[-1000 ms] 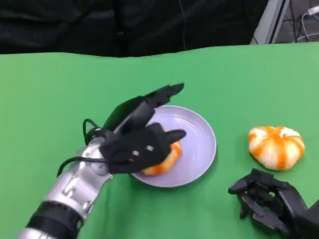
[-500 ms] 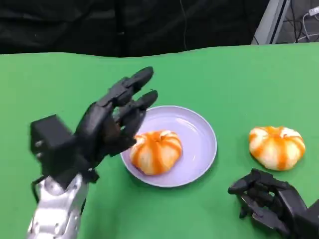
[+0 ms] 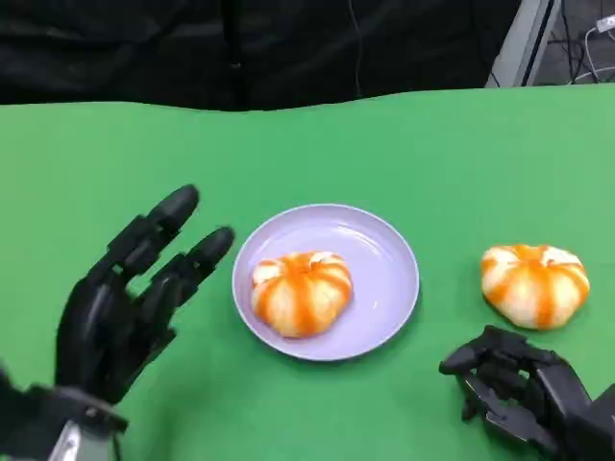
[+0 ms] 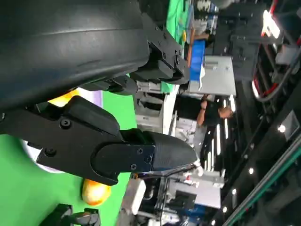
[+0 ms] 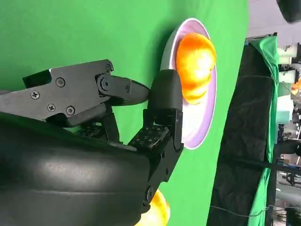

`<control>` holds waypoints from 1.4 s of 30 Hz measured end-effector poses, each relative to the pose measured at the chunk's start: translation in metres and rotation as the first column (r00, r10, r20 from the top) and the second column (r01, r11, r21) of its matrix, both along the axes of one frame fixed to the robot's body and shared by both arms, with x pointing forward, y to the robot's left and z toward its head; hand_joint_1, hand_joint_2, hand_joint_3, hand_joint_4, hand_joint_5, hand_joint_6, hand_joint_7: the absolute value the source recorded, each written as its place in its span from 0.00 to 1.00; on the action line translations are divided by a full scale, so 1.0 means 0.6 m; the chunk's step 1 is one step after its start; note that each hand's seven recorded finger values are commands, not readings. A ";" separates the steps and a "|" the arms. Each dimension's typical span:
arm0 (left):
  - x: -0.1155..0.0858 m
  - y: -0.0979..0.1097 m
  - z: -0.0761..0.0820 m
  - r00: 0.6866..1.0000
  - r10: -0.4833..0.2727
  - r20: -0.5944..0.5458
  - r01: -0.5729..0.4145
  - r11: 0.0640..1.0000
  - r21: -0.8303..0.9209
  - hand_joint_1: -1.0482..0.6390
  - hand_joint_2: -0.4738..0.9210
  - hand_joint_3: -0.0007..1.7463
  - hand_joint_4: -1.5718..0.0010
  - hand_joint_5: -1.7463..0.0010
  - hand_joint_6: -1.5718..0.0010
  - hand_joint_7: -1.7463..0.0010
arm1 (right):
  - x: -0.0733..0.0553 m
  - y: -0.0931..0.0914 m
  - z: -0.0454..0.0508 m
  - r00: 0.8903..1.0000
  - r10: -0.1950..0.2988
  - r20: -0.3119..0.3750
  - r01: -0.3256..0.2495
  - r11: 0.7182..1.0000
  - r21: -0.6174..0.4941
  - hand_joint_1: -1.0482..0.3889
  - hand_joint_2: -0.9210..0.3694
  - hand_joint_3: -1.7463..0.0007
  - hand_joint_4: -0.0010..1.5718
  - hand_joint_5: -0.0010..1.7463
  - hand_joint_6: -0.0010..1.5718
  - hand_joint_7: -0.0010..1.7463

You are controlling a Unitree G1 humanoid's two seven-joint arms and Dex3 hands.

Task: Grasp the bread from the table and place it into the plate.

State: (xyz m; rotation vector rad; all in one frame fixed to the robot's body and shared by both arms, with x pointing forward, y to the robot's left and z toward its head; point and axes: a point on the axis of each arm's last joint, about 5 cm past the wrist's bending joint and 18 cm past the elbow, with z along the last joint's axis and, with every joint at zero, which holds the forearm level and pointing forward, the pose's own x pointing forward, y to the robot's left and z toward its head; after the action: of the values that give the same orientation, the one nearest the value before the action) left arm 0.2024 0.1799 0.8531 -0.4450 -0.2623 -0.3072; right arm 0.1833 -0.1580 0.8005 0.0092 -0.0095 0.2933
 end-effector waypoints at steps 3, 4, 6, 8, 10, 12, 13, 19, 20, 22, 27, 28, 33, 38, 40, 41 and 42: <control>-0.019 0.016 -0.018 1.000 0.027 -0.012 -0.027 0.999 -0.016 0.22 1.00 0.23 0.63 0.97 0.68 0.98 | 0.000 -0.002 0.000 1.000 0.006 0.000 -0.006 1.000 0.000 0.55 0.00 0.74 0.41 0.99 0.48 0.61; -0.026 0.020 -0.024 0.999 0.035 -0.016 -0.035 0.999 -0.021 0.23 1.00 0.23 0.62 0.97 0.67 0.98 | -0.001 -0.003 0.000 1.000 0.007 0.000 -0.007 1.000 -0.001 0.55 0.00 0.74 0.42 0.99 0.48 0.61; -0.038 0.029 -0.033 0.998 0.055 -0.023 -0.055 0.998 -0.018 0.24 1.00 0.24 0.61 0.97 0.67 0.98 | -0.001 -0.005 0.000 1.000 0.008 -0.001 -0.008 1.000 -0.002 0.55 0.00 0.73 0.42 0.99 0.48 0.61; -0.050 0.036 -0.042 0.997 0.071 -0.031 -0.071 0.997 -0.016 0.24 1.00 0.24 0.61 0.97 0.66 0.98 | -0.001 -0.005 0.000 1.000 0.008 -0.001 -0.008 1.000 -0.003 0.55 0.00 0.73 0.42 0.99 0.48 0.61; -0.061 0.041 -0.049 0.996 0.079 -0.047 -0.080 0.997 -0.016 0.24 1.00 0.24 0.60 0.98 0.66 0.98 | -0.001 -0.006 0.000 1.000 0.008 -0.002 -0.008 1.000 -0.004 0.55 0.00 0.73 0.42 0.99 0.48 0.60; -0.064 0.043 -0.052 0.995 0.080 -0.052 -0.081 0.997 -0.017 0.27 1.00 0.22 0.60 0.98 0.66 0.99 | -0.001 -0.006 0.000 1.000 0.007 -0.002 -0.007 1.000 -0.005 0.54 0.00 0.74 0.42 0.99 0.48 0.60; -0.065 0.043 -0.053 0.995 0.081 -0.052 -0.081 0.997 -0.016 0.30 1.00 0.20 0.59 0.98 0.66 0.99 | -0.001 -0.006 0.000 1.000 0.009 -0.003 -0.009 1.000 -0.004 0.54 0.00 0.74 0.42 1.00 0.48 0.60; -0.084 0.059 -0.062 0.991 0.102 -0.085 -0.101 0.995 0.015 0.36 1.00 0.17 0.58 0.98 0.64 0.99 | -0.001 -0.009 0.000 1.000 0.011 -0.003 -0.011 1.000 -0.007 0.54 0.00 0.74 0.42 0.99 0.48 0.60; -0.085 0.061 -0.062 0.990 0.108 -0.087 -0.106 0.994 0.017 0.37 1.00 0.17 0.58 0.98 0.64 0.99 | -0.001 -0.009 0.000 1.000 0.009 -0.004 -0.009 1.000 -0.007 0.54 0.00 0.74 0.42 0.99 0.48 0.60; -0.086 0.062 -0.063 0.990 0.112 -0.088 -0.111 0.994 0.018 0.37 1.00 0.17 0.58 0.98 0.64 0.99 | -0.001 -0.009 0.000 1.000 0.009 -0.004 -0.009 1.000 -0.007 0.54 0.00 0.74 0.42 0.99 0.48 0.60; -0.081 0.065 -0.069 0.984 0.129 -0.120 -0.125 0.991 0.042 0.73 0.86 0.50 0.52 0.99 0.58 0.99 | -0.001 -0.009 0.000 1.000 0.009 -0.005 -0.009 1.000 -0.007 0.53 0.00 0.74 0.42 1.00 0.48 0.61; -0.080 0.067 -0.071 0.980 0.141 -0.137 -0.135 0.989 0.054 0.74 0.86 0.51 0.51 0.99 0.58 0.99 | -0.001 -0.009 0.000 1.000 0.010 -0.005 -0.010 1.000 -0.007 0.53 0.00 0.74 0.42 1.00 0.48 0.61; -0.073 0.072 -0.069 0.968 0.197 -0.155 -0.184 0.978 0.092 0.74 0.86 0.54 0.46 0.97 0.53 0.98 | -0.001 -0.010 0.000 1.000 0.009 -0.004 -0.009 1.000 -0.006 0.53 0.00 0.75 0.42 1.00 0.48 0.62; -0.072 0.079 -0.069 0.951 0.258 -0.172 -0.236 0.962 0.138 0.74 0.85 0.55 0.42 0.98 0.50 0.98 | -0.001 -0.010 0.000 1.000 0.010 -0.004 -0.010 1.000 -0.006 0.54 0.00 0.74 0.41 1.00 0.48 0.61; -0.072 0.081 -0.068 0.949 0.265 -0.170 -0.242 0.960 0.142 0.74 0.83 0.56 0.38 0.97 0.48 0.98 | -0.001 -0.010 0.000 1.000 0.009 -0.005 -0.009 1.000 -0.006 0.54 0.00 0.74 0.42 1.00 0.48 0.61; -0.072 0.082 -0.068 0.948 0.271 -0.169 -0.248 0.958 0.144 0.74 0.82 0.57 0.36 0.97 0.47 0.98 | -0.001 -0.010 -0.001 1.000 0.008 -0.005 -0.008 1.000 -0.006 0.54 0.00 0.74 0.42 1.00 0.48 0.61; -0.072 0.083 -0.068 0.945 0.279 -0.171 -0.255 0.956 0.148 0.74 0.81 0.58 0.34 0.97 0.46 0.98 | -0.002 -0.011 -0.001 1.000 0.008 -0.005 -0.008 1.000 -0.006 0.54 0.00 0.74 0.42 1.00 0.48 0.61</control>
State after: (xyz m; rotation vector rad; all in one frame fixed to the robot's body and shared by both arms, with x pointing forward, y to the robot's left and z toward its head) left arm 0.1595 0.2296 0.8121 -0.3082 -0.1136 -0.0131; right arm 0.1824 -0.1644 0.8002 0.0042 -0.0032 0.3016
